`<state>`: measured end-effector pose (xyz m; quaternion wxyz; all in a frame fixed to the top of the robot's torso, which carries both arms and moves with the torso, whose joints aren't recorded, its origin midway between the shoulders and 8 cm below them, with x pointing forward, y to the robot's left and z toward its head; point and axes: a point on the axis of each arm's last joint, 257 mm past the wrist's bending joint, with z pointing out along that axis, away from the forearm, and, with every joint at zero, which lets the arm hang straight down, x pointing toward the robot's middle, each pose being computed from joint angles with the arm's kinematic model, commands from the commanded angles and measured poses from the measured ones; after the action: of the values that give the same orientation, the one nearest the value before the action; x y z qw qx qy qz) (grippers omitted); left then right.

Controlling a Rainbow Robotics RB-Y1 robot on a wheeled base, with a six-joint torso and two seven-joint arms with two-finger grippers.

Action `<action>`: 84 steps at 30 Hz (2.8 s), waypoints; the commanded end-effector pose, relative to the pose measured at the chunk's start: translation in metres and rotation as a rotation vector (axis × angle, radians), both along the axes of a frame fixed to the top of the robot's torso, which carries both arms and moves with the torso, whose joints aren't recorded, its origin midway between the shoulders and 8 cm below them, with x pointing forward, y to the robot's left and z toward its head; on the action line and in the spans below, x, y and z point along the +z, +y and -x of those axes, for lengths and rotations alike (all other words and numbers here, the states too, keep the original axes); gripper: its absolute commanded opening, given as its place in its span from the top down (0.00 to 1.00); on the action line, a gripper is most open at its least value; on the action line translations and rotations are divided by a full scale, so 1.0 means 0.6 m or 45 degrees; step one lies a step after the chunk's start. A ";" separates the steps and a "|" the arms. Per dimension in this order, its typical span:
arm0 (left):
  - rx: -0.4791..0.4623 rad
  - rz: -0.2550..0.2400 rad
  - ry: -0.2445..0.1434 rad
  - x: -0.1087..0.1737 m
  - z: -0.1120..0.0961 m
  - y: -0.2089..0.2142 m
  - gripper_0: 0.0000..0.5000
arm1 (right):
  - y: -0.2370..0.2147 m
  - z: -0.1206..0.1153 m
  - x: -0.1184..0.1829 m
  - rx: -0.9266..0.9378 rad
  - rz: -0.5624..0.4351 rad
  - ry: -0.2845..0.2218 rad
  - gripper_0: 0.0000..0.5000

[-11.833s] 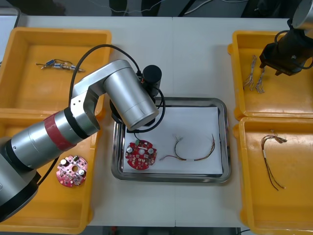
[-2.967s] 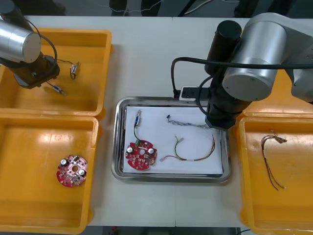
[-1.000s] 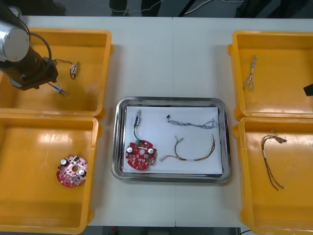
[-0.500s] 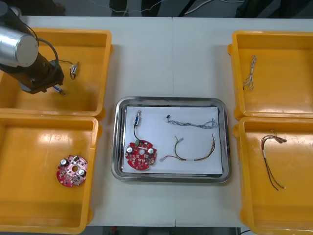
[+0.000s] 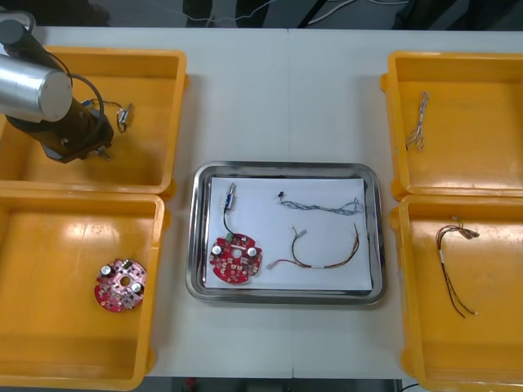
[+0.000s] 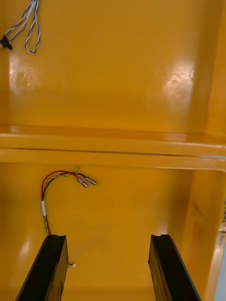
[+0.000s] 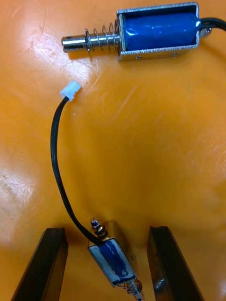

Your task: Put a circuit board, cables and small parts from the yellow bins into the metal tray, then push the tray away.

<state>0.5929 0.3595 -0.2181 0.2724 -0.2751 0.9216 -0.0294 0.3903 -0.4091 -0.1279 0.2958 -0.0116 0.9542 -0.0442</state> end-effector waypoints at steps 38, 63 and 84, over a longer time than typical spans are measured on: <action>-0.083 -0.055 0.053 0.146 0.066 -0.045 1.00 | 0.004 0.049 -0.056 -0.123 -0.155 0.075 0.00; -0.458 -0.088 0.010 0.240 0.112 -0.346 1.00 | 0.015 0.052 -0.055 -0.126 -0.178 0.072 0.00; -0.705 -0.162 0.040 0.150 0.173 -0.553 1.00 | 0.015 0.055 -0.058 -0.123 -0.179 0.078 0.00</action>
<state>0.4954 0.0634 -0.1398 0.2332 0.0136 0.9722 -0.0166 0.3623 -0.3990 -0.1673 0.2540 0.0378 0.9665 0.0052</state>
